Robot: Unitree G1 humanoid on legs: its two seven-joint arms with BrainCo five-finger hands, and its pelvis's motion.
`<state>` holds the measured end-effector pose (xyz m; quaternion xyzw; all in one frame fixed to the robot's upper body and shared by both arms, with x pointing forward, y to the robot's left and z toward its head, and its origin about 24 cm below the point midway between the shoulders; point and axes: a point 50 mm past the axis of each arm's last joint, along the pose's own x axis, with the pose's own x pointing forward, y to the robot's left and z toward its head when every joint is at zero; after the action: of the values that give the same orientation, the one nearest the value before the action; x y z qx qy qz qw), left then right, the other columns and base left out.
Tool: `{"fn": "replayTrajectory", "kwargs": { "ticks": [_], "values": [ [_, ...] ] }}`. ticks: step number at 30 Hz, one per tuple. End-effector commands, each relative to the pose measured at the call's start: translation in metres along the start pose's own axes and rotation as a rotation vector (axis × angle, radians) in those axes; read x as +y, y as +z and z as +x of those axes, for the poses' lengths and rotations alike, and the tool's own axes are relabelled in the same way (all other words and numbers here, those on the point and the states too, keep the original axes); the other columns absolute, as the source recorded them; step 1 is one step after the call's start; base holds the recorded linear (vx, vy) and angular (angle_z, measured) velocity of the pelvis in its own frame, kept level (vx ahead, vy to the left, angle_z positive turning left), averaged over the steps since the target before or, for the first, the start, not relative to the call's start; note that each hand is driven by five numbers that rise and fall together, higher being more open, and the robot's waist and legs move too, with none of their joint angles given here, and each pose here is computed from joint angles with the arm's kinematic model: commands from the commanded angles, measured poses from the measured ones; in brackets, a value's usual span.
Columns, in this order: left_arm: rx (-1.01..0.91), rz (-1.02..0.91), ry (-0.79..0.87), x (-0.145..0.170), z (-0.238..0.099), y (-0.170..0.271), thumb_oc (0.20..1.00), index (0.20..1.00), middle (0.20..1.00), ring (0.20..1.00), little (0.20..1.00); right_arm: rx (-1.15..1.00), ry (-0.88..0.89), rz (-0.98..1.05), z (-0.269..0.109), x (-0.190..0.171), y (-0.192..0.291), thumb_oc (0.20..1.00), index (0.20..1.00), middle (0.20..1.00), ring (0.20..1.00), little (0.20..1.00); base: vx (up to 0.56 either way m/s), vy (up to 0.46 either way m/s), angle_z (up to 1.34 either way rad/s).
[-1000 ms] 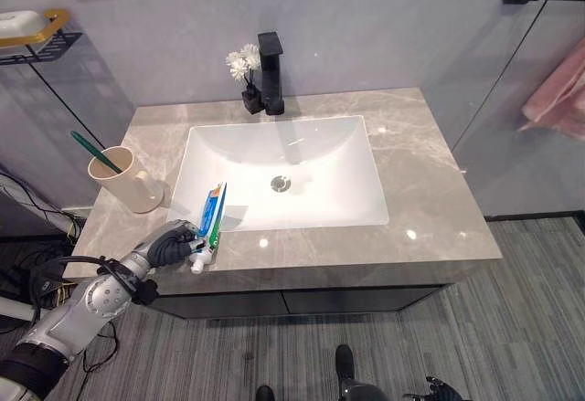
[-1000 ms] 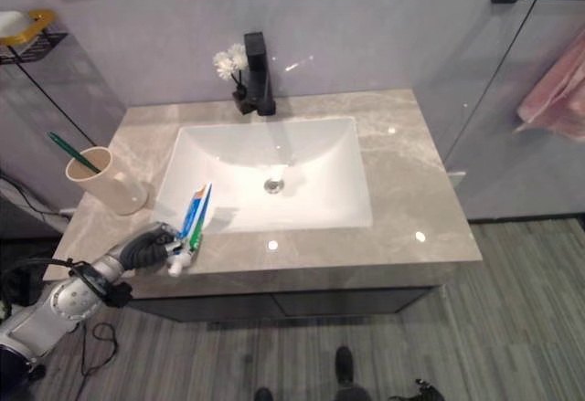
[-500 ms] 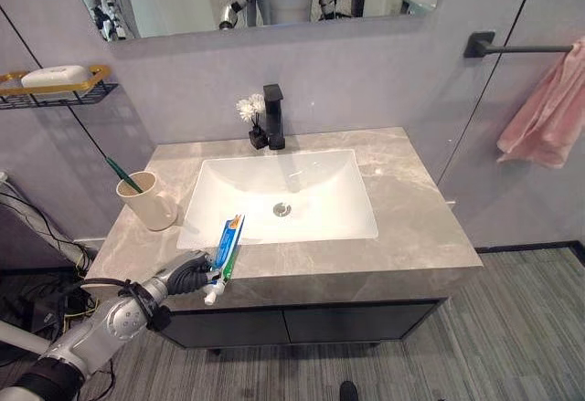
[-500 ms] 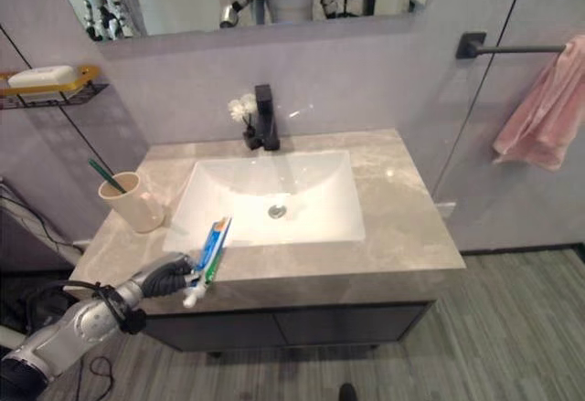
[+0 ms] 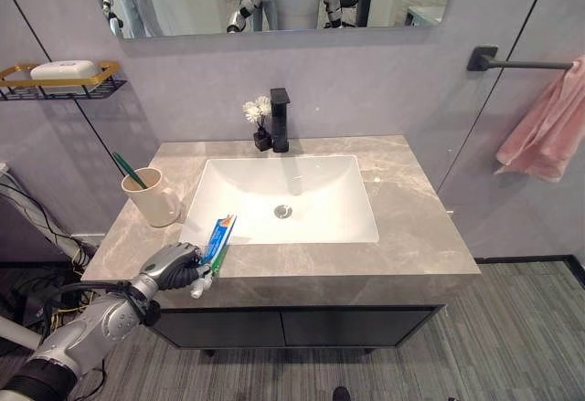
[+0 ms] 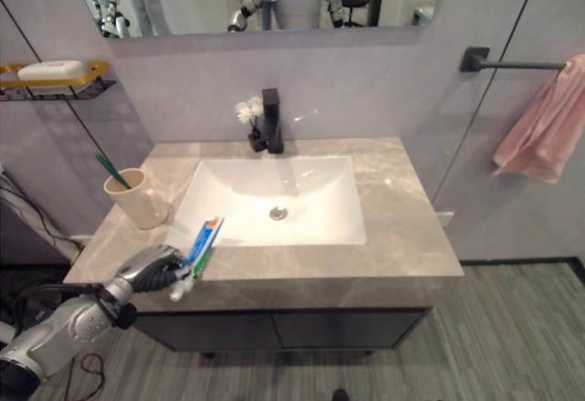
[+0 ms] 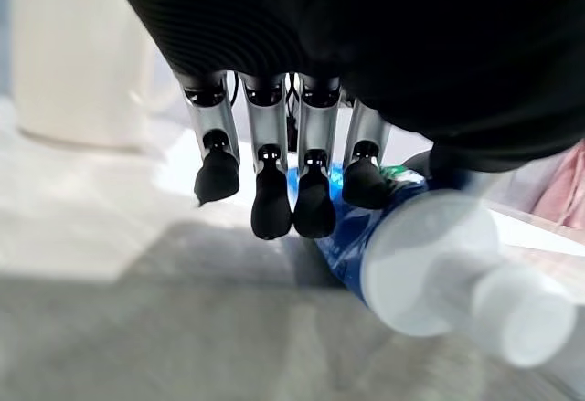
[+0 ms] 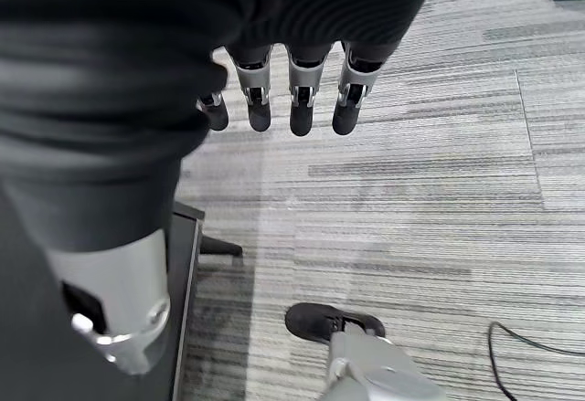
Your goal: Put brush and paste in cup on sink, flatten towel.
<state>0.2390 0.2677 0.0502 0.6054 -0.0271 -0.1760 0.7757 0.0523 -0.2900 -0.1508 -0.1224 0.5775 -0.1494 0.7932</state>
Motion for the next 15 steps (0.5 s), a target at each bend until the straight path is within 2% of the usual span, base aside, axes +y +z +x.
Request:
{"fn": "replayTrajectory", "kwargs": {
  "ticks": [1,8,10,15],
  "values": [
    [-0.035,0.134,0.259,0.071,0.013,-0.001,0.2,0.2,0.2,0.2,0.2,-0.034,-0.064,0.11,0.003,-0.012,0.018,1.0,1.0,1.0,1.0,1.0,0.0,0.0,0.0],
    [-0.044,0.188,0.331,0.091,0.017,0.001,0.2,0.2,0.2,0.2,0.2,-0.023,-0.133,0.281,0.003,-0.03,0.016,1.0,1.0,1.0,1.0,1.0,0.0,0.0,0.0],
    [-0.051,0.187,0.378,0.099,0.019,0.003,0.2,0.2,0.2,0.2,0.2,-0.018,-0.189,0.4,0.002,-0.043,0.014,1.0,1.0,1.0,1.0,1.0,0.0,0.0,0.0],
    [-0.046,0.142,0.335,0.089,0.021,0.003,0.2,0.2,0.2,0.2,0.2,0.007,-0.194,0.404,0.001,-0.045,0.009,1.0,1.0,1.0,1.0,1.0,0.0,0.0,0.0]
  ]
}}
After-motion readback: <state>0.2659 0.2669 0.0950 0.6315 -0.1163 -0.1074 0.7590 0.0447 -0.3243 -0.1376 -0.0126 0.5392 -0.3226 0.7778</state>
